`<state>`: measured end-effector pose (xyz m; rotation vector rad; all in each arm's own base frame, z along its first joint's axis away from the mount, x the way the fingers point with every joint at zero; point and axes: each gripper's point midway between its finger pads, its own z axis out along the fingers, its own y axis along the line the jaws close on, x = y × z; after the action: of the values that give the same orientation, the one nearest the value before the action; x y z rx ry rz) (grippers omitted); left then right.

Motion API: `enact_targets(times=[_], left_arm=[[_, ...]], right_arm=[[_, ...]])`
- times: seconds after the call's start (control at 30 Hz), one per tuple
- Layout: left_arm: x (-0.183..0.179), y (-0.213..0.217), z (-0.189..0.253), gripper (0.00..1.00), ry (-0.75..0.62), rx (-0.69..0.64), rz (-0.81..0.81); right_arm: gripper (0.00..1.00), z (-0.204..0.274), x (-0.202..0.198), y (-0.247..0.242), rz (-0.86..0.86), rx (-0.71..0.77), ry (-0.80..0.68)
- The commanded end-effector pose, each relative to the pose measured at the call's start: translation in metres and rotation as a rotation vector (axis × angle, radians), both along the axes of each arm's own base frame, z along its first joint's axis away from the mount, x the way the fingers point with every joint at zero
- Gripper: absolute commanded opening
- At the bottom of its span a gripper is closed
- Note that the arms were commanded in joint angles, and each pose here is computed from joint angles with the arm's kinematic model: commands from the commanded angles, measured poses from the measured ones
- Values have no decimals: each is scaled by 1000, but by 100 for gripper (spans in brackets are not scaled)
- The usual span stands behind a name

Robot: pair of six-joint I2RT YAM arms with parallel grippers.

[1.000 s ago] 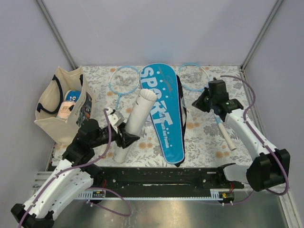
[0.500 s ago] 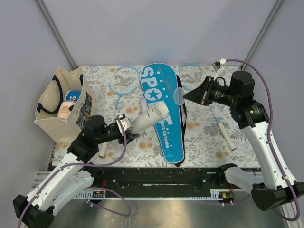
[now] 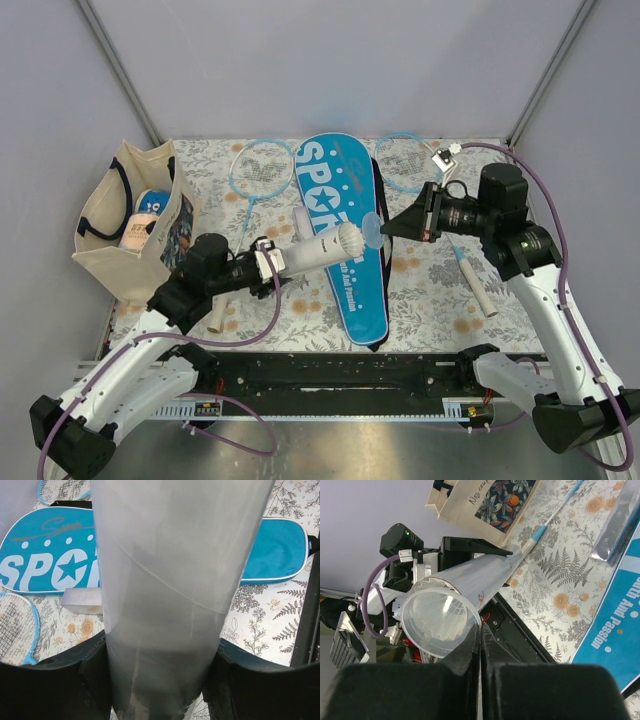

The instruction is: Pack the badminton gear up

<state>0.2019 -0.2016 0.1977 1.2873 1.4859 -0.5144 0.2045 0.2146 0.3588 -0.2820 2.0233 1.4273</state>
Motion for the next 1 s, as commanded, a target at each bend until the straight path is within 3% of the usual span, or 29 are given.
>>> enact_targets(times=[0.0, 0.3, 0.97], left_arm=[[8, -6, 36, 52, -119, -39, -18], [9, -3, 37, 51, -119, -29, -7], [18, 1, 23, 51, -96, 45, 22]], right_arm=[[0, -3, -7, 10, 31, -33, 5], [0, -32, 2, 21, -8, -192, 32], [0, -13, 8, 26, -54, -221, -37]])
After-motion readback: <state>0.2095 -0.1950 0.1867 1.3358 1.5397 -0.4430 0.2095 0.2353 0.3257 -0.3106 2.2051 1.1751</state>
